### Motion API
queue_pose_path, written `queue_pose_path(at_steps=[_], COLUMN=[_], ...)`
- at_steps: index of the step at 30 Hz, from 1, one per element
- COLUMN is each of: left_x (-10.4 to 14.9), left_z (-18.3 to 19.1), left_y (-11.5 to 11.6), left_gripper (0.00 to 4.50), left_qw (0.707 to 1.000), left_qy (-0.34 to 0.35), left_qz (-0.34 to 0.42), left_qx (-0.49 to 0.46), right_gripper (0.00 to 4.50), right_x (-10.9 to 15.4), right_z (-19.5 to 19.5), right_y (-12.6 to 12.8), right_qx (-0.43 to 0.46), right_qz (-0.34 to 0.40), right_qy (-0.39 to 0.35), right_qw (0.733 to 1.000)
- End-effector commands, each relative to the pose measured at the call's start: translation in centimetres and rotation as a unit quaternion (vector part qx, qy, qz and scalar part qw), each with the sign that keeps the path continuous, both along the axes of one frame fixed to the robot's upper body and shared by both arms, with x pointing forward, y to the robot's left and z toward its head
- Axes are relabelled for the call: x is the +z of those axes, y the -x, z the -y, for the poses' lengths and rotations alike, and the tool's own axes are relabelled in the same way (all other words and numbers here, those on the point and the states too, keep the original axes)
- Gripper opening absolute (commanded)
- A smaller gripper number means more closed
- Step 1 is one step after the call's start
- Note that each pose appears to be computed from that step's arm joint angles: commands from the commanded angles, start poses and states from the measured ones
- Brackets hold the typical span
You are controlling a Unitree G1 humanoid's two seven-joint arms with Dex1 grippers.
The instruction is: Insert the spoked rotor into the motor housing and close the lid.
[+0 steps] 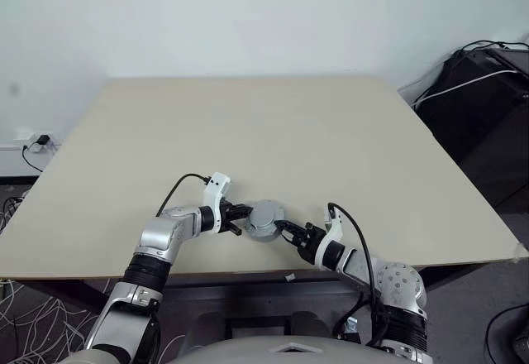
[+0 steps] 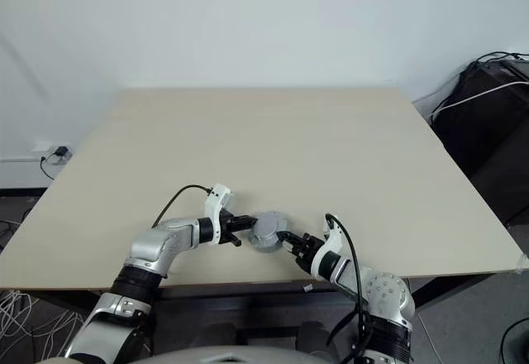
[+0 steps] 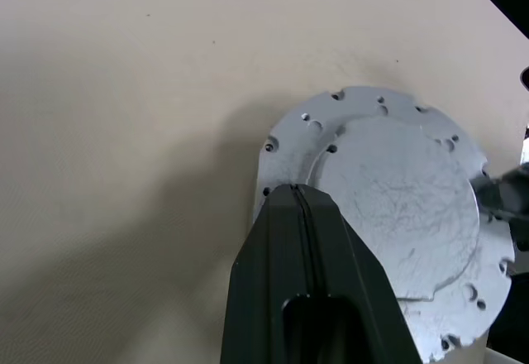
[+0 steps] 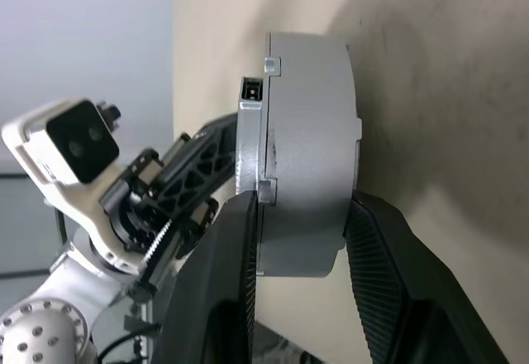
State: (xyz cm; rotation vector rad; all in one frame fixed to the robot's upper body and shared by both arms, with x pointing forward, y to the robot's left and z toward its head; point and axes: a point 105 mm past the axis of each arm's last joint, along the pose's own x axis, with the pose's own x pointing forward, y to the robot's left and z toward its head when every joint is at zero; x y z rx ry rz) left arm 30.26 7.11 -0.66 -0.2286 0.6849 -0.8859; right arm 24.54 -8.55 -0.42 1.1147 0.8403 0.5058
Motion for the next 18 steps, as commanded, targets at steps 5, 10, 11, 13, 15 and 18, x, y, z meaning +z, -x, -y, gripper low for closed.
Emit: queue_pose_path(at_steps=[5, 10, 11, 13, 15, 18], left_x=[-0.82, -0.79, -0.8, -0.82, -0.83, -0.78], left_z=[2.11, 2.08, 2.06, 2.03, 2.03, 2.08], left_y=[1.47, 1.47, 1.46, 1.46, 1.47, 1.48], left_gripper=[0.0, 0.0, 0.0, 0.0, 0.0, 0.0], left_qw=[0.999, 0.999, 0.999, 0.999, 0.999, 0.999], left_qy=[0.011, 0.01, 0.01, 0.008, 0.007, 0.008], left_qz=[-0.026, -0.025, -0.024, -0.024, -0.024, -0.023], left_qx=[-0.036, -0.036, -0.037, -0.037, -0.038, -0.039], right_gripper=[1.23, 1.23, 1.23, 1.23, 1.23, 1.23], right_x=[2.87, 2.75, 2.64, 2.5, 2.45, 2.41], right_z=[-3.64, -3.59, -3.55, -3.49, -3.51, -3.57], right_y=[-0.04, -0.25, -0.32, -0.44, -0.44, -0.36], right_qx=[0.075, 0.071, 0.068, 0.065, 0.068, 0.071], right_qz=[0.055, 0.064, 0.065, 0.068, 0.072, 0.075], right_qy=[-0.042, -0.027, -0.021, -0.013, -0.008, -0.007], right_qw=[0.995, 0.995, 0.995, 0.995, 0.995, 0.995])
